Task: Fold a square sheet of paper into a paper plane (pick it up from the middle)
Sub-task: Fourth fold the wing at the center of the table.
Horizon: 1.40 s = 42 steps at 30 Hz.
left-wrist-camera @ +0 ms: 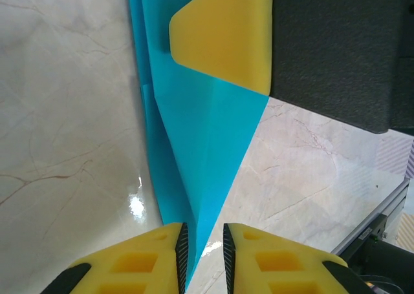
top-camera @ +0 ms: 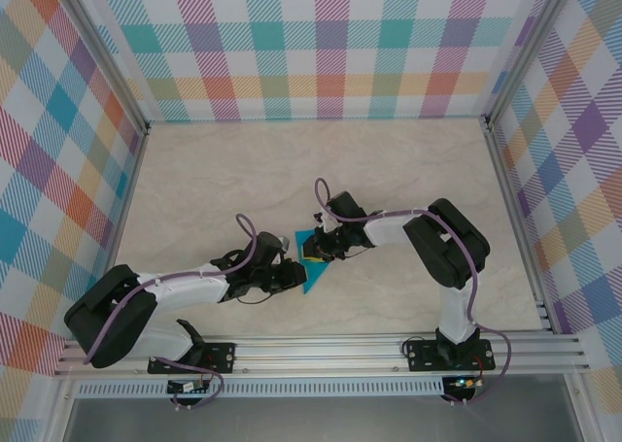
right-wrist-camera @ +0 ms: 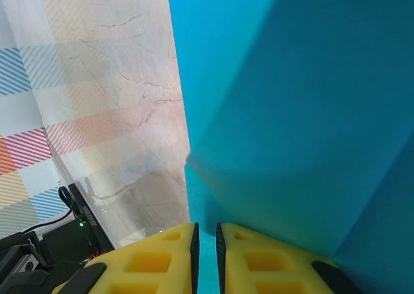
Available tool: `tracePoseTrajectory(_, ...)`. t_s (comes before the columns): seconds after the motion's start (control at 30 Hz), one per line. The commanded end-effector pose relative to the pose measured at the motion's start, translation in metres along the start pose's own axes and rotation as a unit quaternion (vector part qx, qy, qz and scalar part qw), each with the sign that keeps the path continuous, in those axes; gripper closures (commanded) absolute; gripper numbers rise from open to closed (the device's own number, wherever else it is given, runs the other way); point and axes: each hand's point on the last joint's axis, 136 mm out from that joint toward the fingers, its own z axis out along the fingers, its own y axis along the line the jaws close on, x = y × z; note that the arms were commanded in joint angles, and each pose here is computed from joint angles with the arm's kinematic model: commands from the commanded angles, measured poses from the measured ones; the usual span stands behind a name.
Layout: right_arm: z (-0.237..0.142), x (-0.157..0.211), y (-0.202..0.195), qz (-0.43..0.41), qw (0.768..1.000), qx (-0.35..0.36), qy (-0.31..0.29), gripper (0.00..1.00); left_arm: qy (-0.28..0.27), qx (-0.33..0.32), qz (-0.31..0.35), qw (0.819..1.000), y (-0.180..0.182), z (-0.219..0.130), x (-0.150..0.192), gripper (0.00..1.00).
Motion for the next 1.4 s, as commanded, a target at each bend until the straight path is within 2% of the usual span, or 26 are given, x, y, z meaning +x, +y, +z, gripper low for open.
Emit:
tracePoseTrajectory(0.0,0.011,0.022,-0.041,0.048,0.997,0.054,0.029,0.82,0.007,0.010,0.001,1.000,-0.004,0.004,0.004,0.76)
tracePoseTrajectory(0.27,0.011,0.022,-0.039,0.045,0.997,0.053,0.029,0.82,0.022,-0.010,-0.005,1.000,0.004,0.015,0.009,0.78)
tracePoseTrajectory(0.63,0.012,0.023,-0.042,0.048,0.997,0.056,0.031,0.82,0.035,-0.010,-0.006,0.999,0.005,0.019,0.016,0.89)
tracePoseTrajectory(1.03,0.015,0.024,-0.048,0.053,0.996,0.062,0.034,0.82,0.075,-0.079,-0.027,0.994,0.036,0.026,0.043,1.00)
tracePoseTrajectory(1.27,0.014,0.025,-0.052,0.056,0.995,0.071,0.034,0.82,0.071,-0.090,-0.040,0.993,0.048,0.018,0.050,0.99)
tracePoseTrajectory(1.37,0.015,0.027,-0.054,0.057,0.995,0.074,0.035,0.83,0.058,-0.086,-0.037,0.994,0.047,0.011,0.048,0.93)
